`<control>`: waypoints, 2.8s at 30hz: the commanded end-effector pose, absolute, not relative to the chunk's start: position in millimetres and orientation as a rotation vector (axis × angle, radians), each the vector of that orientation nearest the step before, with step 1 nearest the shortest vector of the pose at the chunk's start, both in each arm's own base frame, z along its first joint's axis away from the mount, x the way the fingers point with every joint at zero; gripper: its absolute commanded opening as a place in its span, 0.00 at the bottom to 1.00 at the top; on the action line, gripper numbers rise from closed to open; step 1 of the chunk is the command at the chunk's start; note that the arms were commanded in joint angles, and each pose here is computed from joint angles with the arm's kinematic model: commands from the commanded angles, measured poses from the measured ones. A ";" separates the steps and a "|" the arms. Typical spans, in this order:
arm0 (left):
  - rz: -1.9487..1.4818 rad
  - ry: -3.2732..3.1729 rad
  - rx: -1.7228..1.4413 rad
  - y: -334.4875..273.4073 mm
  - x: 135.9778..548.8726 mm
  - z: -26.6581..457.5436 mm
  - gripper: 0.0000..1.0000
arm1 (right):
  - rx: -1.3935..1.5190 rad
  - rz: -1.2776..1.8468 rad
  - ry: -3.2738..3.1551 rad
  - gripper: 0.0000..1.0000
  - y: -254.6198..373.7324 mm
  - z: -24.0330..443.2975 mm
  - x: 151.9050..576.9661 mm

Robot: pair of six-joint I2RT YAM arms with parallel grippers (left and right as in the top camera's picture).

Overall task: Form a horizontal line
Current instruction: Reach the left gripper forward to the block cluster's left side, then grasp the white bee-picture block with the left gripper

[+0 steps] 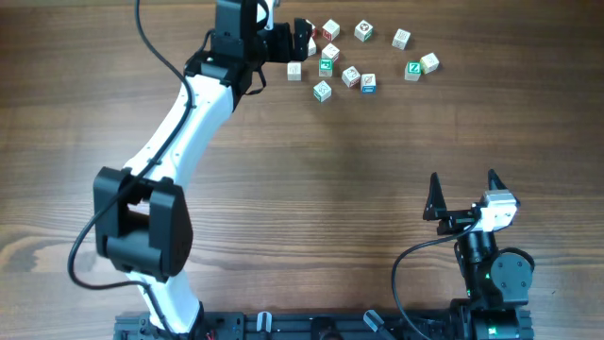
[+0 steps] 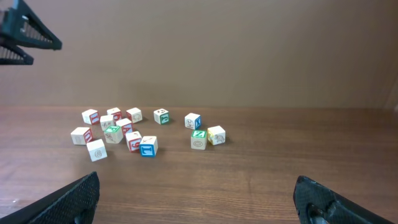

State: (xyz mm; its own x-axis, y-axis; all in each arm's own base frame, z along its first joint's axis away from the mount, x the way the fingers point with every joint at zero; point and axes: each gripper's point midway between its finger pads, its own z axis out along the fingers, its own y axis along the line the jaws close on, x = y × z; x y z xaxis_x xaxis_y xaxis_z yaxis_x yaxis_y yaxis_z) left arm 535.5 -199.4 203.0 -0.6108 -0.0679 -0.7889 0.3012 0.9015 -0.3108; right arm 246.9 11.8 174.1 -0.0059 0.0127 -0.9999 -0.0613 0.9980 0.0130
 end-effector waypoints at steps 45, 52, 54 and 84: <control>-0.175 2.554 0.090 -194.8 567.8 -4.5 0.42 | -0.053 0.054 1.568 1.00 13.0 175.4 246.5; -0.185 2.526 0.101 -198.8 568.9 15.6 0.25 | -0.053 0.054 1.568 1.00 13.1 175.4 246.5; -0.195 2.505 0.106 -201.4 566.5 40.6 0.25 | -0.053 0.054 1.568 1.00 13.1 175.4 246.5; -0.080 2.687 -0.064 -245.1 421.9 22.2 0.23 | -0.053 0.054 1.568 1.00 13.1 175.4 246.5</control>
